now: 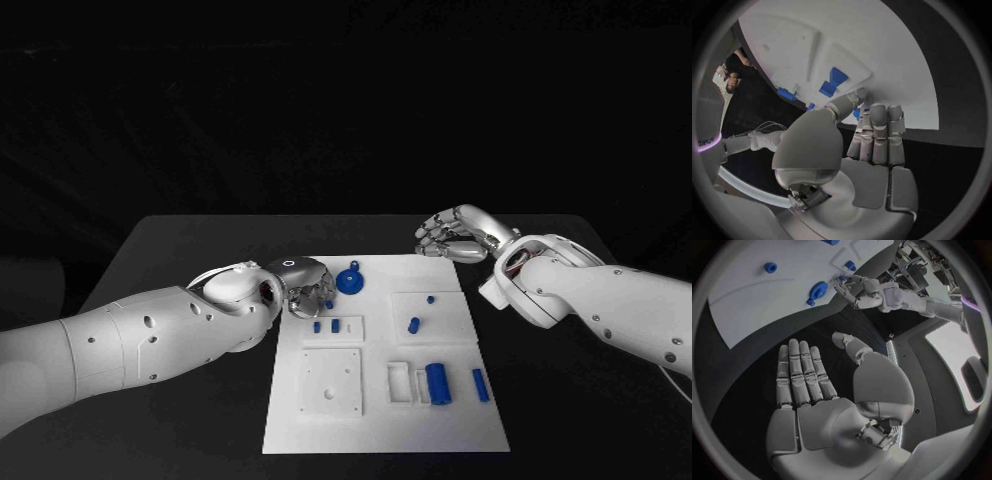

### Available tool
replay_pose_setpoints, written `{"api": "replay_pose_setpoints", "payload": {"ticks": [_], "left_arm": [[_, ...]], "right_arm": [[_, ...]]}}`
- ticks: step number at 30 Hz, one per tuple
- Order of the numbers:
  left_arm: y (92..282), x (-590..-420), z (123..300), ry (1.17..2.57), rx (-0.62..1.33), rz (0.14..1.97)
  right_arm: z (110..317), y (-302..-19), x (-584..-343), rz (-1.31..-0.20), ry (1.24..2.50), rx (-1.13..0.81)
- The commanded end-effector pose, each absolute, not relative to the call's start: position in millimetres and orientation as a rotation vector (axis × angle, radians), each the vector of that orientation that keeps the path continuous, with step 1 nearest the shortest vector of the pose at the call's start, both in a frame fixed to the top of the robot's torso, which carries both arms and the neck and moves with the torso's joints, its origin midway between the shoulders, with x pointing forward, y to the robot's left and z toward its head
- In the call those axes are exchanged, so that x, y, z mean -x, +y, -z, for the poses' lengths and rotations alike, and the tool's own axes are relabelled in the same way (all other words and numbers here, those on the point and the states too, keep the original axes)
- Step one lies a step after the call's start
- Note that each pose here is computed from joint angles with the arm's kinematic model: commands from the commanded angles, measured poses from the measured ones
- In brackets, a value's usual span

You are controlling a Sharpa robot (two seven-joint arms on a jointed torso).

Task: Assemble the parts on the task board

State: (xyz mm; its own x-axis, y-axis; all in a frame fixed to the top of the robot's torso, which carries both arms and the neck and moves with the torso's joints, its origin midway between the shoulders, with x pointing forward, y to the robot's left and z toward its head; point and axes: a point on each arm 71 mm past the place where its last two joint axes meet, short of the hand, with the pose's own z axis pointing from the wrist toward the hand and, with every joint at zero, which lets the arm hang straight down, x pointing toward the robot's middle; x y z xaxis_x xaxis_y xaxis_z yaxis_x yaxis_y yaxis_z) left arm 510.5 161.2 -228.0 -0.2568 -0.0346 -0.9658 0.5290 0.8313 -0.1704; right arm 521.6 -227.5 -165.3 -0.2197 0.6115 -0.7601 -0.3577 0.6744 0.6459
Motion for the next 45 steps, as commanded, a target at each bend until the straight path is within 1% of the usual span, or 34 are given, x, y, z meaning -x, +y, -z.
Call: {"api": "replay_pose_setpoints", "payload": {"ticks": [1,6,10,12,16,17,21,22,23,26,29,34,40,45], "left_arm": [[167.6,-512.0,230.2,1.761,-0.348,0.528],[173.8,-513.3,228.4,1.741,-0.327,0.527],[181.8,-515.5,226.0,1.723,-0.277,0.546],[187.8,-517.0,224.2,1.725,-0.216,0.576],[199.6,-520.0,216.5,1.758,0.02,0.686],[203.2,-521.3,213.4,1.754,0.098,0.721],[214.2,-523.3,204.5,1.736,0.297,0.818],[219.9,-524.5,200.8,1.727,0.421,0.876],[223.4,-525.7,198.0,1.717,0.494,0.915],[228.8,-526.6,193.2,1.689,0.626,1.013],[229.2,-524.3,189.8,1.662,0.658,1.101],[224.7,-520.4,188.5,1.664,0.695,1.213],[219.8,-517.3,186.3,1.645,0.708,1.264],[220.6,-517.6,185.8,1.622,0.752,1.285]], "right_arm": [[166.0,-227.5,-520.9,-0.905,1.567,-0.196],[167.5,-230.7,-520.9,-0.88,1.587,-0.165],[170.0,-233.2,-520.7,-0.822,1.618,-0.068],[171.6,-234.8,-520.3,-0.791,1.638,-0.022],[174.5,-239.0,-519.9,-0.728,1.665,0.056],[175.7,-240.1,-519.8,-0.71,1.675,0.076],[178.9,-243.1,-518.8,-0.648,1.697,0.151],[180.0,-244.0,-518.2,-0.626,1.705,0.183],[180.7,-244.1,-517.6,-0.615,1.71,0.197],[182.2,-243.3,-515.4,-0.584,1.717,0.25],[184.6,-239.5,-512.0,-0.546,1.716,0.328],[192.5,-233.8,-506.1,-0.507,1.722,0.417],[203.1,-227.7,-501.6,-0.48,1.73,0.477],[207.1,-223.3,-499.3,-0.463,1.721,0.502]]}}
